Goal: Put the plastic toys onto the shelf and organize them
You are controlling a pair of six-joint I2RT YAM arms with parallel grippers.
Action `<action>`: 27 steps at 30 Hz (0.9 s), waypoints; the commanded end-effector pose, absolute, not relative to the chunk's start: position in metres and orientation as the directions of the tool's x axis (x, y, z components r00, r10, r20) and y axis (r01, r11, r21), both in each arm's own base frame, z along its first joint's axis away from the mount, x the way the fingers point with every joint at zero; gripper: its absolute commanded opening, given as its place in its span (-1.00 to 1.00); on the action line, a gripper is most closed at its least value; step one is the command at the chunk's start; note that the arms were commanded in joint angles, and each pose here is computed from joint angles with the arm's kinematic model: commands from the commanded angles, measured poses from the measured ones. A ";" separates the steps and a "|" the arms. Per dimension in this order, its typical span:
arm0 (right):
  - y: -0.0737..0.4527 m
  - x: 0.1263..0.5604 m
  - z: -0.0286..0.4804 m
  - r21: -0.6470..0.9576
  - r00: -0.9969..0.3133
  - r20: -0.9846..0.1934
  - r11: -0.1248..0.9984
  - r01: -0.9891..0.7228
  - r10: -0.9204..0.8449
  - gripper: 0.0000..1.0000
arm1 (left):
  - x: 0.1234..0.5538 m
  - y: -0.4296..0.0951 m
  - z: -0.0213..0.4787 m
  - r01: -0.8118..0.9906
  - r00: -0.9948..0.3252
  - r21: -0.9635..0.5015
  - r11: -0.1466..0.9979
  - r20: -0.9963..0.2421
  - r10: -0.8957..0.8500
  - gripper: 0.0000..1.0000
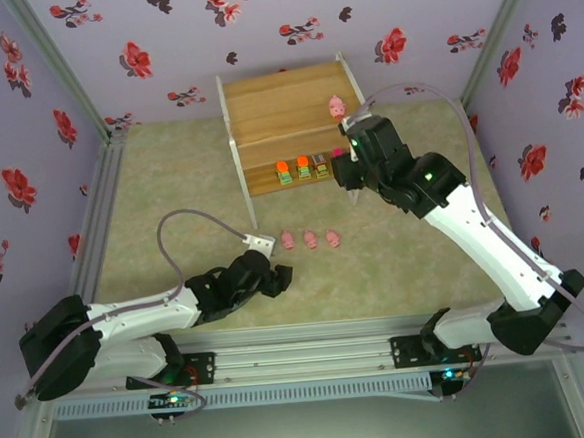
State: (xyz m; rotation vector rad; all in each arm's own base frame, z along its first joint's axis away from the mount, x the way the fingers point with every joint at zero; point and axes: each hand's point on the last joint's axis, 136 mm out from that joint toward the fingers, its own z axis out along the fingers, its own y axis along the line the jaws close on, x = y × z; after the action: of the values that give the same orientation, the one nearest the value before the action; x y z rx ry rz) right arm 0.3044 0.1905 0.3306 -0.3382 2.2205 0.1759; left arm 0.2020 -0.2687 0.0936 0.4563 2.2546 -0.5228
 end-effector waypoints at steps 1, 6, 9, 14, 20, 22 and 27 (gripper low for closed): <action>0.187 0.301 0.324 0.045 -0.589 -0.799 0.964 -0.261 -0.122 -0.11 | 0.212 -0.265 0.098 0.419 -0.655 -0.231 0.878 -0.747 0.117 0.28; 0.182 0.290 0.292 0.057 -0.630 -0.768 0.967 -0.249 -0.117 -0.12 | 0.219 -0.257 0.092 0.361 -0.672 -0.210 0.909 -0.734 0.098 0.29; 0.179 0.285 0.274 0.070 -0.649 -0.754 0.968 -0.239 -0.106 -0.12 | 0.221 -0.258 0.090 0.349 -0.677 -0.209 0.914 -0.730 0.092 0.29; 0.177 0.277 0.247 0.085 -0.677 -0.729 0.968 -0.235 -0.100 -0.13 | 0.225 -0.262 0.090 0.339 -0.682 -0.211 0.917 -0.727 0.085 0.29; 0.180 0.270 0.215 0.121 -0.718 -0.690 0.964 -0.235 -0.089 -0.13 | 0.231 -0.268 0.087 0.331 -0.689 -0.203 0.922 -0.720 0.089 0.30; 0.182 0.268 0.205 0.130 -0.729 -0.679 0.964 -0.233 -0.084 -0.13 | 0.232 -0.270 0.085 0.329 -0.693 -0.199 0.923 -0.715 0.092 0.30; 0.185 0.266 0.180 0.138 -0.751 -0.654 0.964 -0.229 -0.086 -0.14 | 0.235 -0.273 0.081 0.318 -0.702 -0.193 0.928 -0.706 0.093 0.30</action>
State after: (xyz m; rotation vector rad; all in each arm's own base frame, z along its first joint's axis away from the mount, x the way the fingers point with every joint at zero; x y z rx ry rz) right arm 0.2653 0.1768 0.1854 -0.2465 2.4261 0.2215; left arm 0.2253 -0.2737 0.0758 0.3410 2.3437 -0.4158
